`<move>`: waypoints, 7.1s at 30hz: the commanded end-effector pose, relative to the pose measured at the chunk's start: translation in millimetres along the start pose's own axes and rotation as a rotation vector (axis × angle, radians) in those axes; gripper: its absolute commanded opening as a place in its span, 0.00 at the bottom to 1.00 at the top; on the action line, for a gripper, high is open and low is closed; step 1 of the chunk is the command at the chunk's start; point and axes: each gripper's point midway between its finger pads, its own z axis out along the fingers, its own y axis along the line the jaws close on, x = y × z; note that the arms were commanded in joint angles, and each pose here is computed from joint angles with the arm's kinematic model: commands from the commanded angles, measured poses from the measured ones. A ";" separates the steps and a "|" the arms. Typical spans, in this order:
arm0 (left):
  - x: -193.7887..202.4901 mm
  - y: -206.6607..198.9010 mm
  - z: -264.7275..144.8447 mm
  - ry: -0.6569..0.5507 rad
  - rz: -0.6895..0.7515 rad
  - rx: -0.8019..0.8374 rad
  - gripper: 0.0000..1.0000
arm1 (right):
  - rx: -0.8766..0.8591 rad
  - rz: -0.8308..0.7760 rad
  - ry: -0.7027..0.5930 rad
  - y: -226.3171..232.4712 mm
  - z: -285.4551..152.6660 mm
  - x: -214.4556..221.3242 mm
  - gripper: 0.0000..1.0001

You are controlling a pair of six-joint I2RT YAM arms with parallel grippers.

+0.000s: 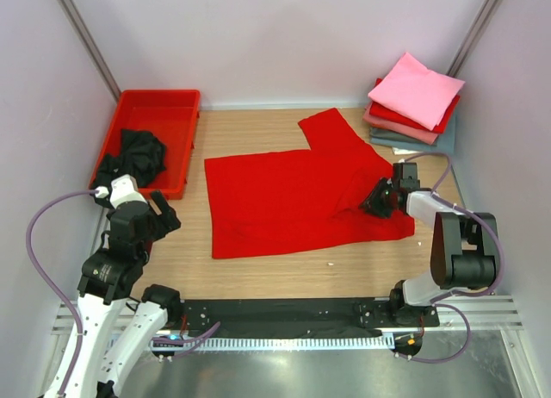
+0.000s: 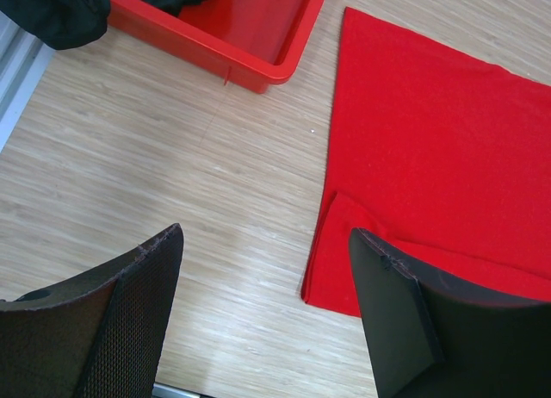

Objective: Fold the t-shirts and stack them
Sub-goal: Fold the tshirt

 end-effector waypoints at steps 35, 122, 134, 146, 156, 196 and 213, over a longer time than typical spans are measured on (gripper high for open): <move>-12.3 -3.0 -0.7 -0.057 -0.022 0.020 0.79 | -0.277 -0.122 0.073 154.2 31.2 -35.5 0.09; -21.4 -55.6 42.7 0.134 -0.010 0.106 0.78 | -0.127 -0.617 -0.703 253.8 -5.0 -226.1 0.02; -14.5 -116.3 193.0 0.349 -0.002 -0.043 0.69 | -0.105 -0.529 -0.701 183.6 -52.9 -153.4 0.01; 10.4 -131.7 297.2 0.470 0.081 -0.195 0.66 | -0.009 -0.469 -0.754 128.7 -96.1 -126.3 0.01; 42.9 -125.5 334.2 0.506 0.092 -0.259 0.63 | -0.005 -0.466 -0.723 116.7 -91.1 -113.2 0.02; 32.4 -130.7 355.3 0.376 -0.051 -0.307 0.67 | 0.085 -0.397 -0.687 87.4 -79.3 -106.4 0.02; -0.4 -151.8 342.8 0.322 0.094 -0.305 0.00 | 0.164 -0.424 -0.785 106.2 -126.6 -158.9 0.01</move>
